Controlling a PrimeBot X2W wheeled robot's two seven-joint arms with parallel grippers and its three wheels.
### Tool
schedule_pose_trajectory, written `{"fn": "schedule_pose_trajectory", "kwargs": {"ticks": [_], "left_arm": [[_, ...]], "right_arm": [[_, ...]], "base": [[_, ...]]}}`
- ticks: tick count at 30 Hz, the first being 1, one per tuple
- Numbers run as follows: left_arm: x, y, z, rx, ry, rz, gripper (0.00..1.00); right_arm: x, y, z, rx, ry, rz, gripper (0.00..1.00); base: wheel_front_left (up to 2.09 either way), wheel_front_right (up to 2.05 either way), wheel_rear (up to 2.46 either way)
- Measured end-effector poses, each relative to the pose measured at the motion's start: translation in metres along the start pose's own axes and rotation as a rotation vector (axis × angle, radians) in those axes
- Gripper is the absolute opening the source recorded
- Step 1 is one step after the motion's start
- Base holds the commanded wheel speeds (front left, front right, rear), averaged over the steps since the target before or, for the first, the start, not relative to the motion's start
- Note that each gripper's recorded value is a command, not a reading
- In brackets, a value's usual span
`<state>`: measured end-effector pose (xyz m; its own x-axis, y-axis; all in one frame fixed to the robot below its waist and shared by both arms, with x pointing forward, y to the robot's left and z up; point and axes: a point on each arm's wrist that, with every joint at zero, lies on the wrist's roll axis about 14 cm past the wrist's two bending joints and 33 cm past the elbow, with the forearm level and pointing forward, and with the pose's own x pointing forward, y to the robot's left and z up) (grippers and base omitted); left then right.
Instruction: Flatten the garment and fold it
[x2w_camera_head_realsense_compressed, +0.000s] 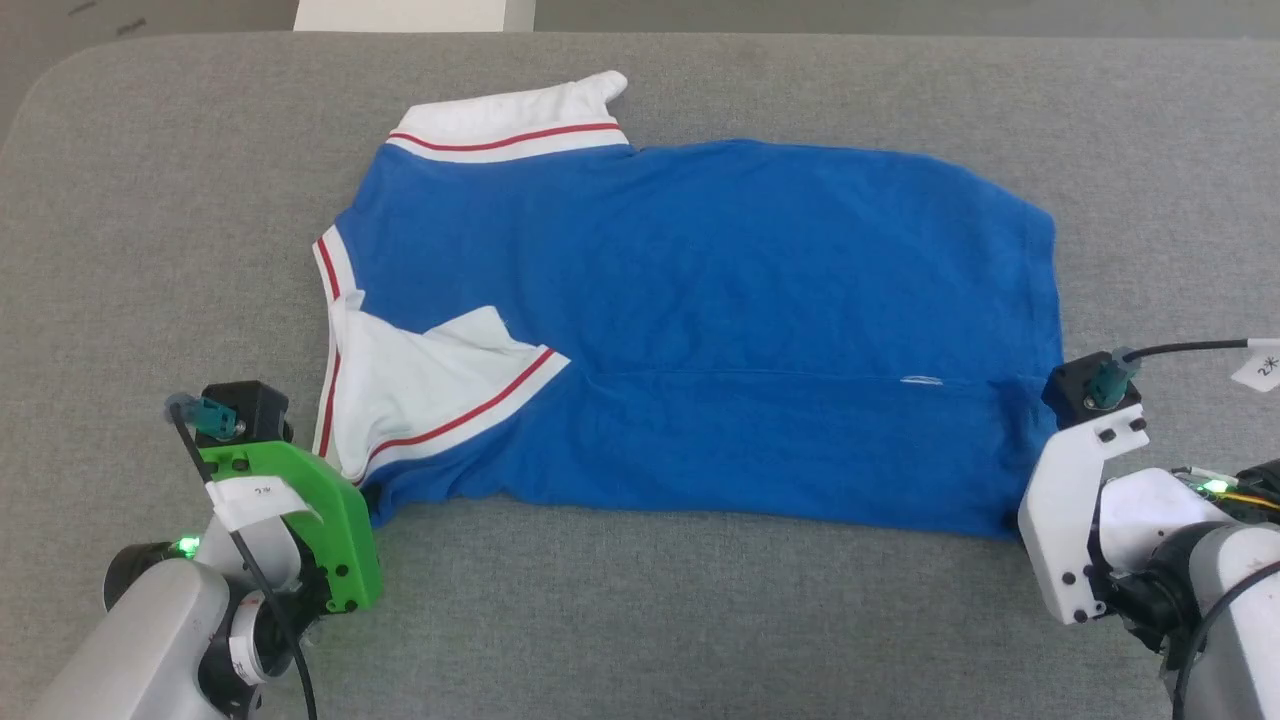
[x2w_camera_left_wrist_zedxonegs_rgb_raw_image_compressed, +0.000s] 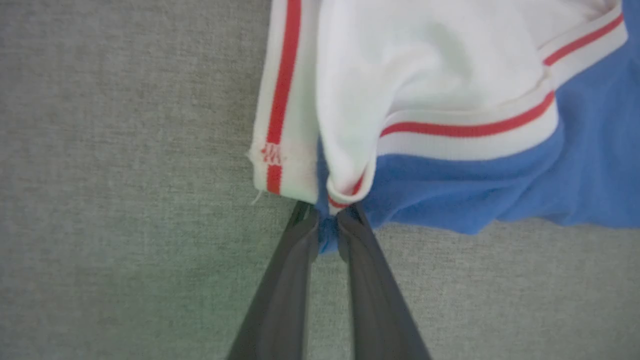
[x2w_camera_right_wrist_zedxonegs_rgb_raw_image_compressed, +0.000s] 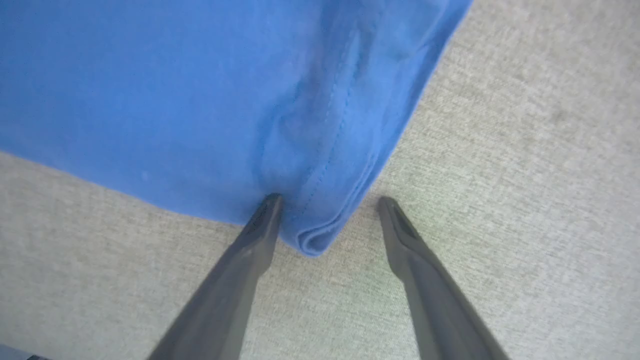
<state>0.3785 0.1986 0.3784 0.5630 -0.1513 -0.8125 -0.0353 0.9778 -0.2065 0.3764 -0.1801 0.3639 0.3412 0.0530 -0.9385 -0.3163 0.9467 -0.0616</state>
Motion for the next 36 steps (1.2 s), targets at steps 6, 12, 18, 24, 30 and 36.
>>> {"fn": "schedule_pose_trajectory", "kwargs": {"ticks": [6,12,18,24,30,36], "left_arm": [[-0.002,-0.001,0.002,-0.002,-0.009,-0.004,0.00],[-0.006,-0.003,0.005,-0.013,-0.037,-0.009,0.00],[-0.023,0.000,0.019,-0.058,-0.117,-0.016,0.00],[-0.048,0.000,0.024,-0.065,-0.176,-0.016,0.00],[-0.063,0.001,0.002,-0.091,-0.140,-0.010,0.00],[-0.064,0.002,-0.038,-0.136,-0.039,-0.006,0.00]], "right_arm": [[-0.004,-0.002,0.002,0.013,-0.008,0.014,0.00],[-0.016,-0.012,0.008,0.067,-0.070,-0.002,0.00],[-0.044,-0.029,0.025,0.120,-0.192,-0.032,0.00],[-0.073,-0.039,0.028,0.133,-0.262,-0.063,0.00],[-0.079,-0.039,-0.001,0.166,-0.221,-0.064,0.00],[-0.069,-0.032,-0.037,0.202,-0.126,-0.042,0.00]], "base": [[0.00,0.00,0.00],[0.00,0.00,0.00],[0.00,0.00,0.00],[0.00,0.00,0.00],[0.00,0.00,0.00],[0.00,0.00,0.00]]}}
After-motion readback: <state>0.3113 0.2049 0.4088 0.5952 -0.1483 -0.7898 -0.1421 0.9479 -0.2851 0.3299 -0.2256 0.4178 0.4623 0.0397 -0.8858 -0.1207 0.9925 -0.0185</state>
